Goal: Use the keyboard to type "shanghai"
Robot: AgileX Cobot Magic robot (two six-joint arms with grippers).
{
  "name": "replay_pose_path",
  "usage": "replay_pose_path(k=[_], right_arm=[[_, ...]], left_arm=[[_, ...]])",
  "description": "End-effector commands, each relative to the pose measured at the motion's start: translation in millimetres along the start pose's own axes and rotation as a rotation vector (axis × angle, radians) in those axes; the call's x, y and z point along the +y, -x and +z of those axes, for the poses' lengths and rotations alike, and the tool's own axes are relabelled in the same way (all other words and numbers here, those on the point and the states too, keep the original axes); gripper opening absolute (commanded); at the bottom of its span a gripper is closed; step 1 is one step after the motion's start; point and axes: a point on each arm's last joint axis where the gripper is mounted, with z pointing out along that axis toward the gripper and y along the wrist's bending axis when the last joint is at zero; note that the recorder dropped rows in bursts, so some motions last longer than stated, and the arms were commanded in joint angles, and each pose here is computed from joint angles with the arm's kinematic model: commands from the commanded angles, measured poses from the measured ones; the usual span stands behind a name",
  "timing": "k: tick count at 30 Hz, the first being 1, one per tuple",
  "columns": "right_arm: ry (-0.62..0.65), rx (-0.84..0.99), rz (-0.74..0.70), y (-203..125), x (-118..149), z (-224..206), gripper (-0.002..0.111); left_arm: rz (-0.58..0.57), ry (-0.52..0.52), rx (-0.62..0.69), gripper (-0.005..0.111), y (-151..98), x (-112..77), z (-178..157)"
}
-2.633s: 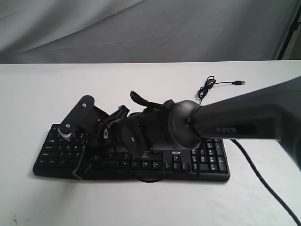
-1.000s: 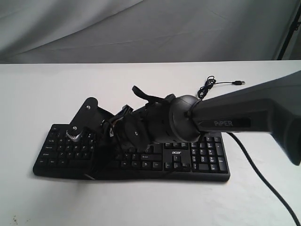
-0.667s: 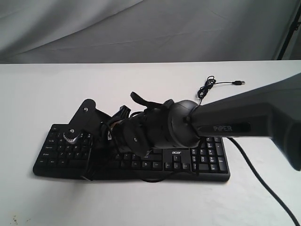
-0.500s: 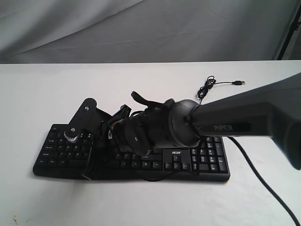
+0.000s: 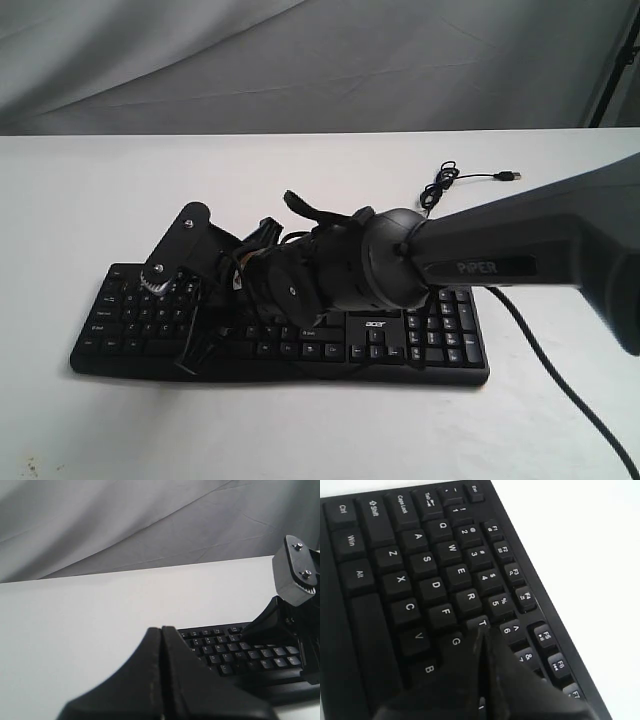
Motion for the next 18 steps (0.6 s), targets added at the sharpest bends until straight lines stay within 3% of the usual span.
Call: replay_pose_path(k=[1,18], right_arm=[[-0.009,-0.01,0.018,2.1,-4.2,-3.6,0.0],[0.008,0.026,0.015,-8.4,1.6,7.2,0.0]], left_arm=[[-0.001,-0.004,-0.004,0.0,-0.8,-0.2,0.1],[-0.001,-0.004,-0.004,0.0,-0.8,-0.2,0.1]])
